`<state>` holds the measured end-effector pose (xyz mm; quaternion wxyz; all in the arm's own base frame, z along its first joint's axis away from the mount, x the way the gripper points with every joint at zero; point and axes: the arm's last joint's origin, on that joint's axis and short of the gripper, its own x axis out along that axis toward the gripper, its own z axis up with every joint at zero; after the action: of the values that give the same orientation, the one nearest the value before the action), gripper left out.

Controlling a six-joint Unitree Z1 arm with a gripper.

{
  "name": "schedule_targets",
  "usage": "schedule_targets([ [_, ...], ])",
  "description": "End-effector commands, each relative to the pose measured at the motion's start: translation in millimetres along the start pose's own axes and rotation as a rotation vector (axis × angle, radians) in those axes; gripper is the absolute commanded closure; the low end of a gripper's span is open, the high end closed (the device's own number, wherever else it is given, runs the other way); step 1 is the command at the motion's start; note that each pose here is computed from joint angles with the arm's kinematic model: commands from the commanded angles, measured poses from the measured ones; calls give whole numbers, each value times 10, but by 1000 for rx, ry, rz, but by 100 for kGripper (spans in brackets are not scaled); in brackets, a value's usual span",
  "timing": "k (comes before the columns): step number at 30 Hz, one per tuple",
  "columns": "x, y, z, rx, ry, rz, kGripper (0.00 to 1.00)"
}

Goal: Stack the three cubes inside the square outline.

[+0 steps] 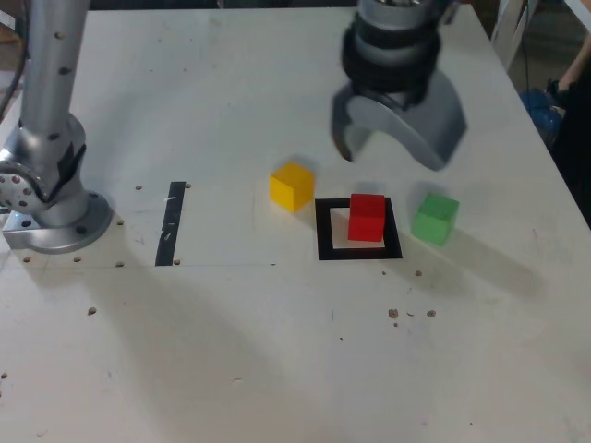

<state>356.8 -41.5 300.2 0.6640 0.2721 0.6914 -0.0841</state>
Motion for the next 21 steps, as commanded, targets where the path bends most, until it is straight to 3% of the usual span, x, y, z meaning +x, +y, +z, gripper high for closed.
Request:
schedule_targets([
  [1,-110,-25,-168,-5,2,-1,1],
  [7,-97,-136,-463,8,70,-30,1],
  [13,125,-227,-567,17,150,-56,1],
  [21,387,-208,-671,9,252,-65,6],
])
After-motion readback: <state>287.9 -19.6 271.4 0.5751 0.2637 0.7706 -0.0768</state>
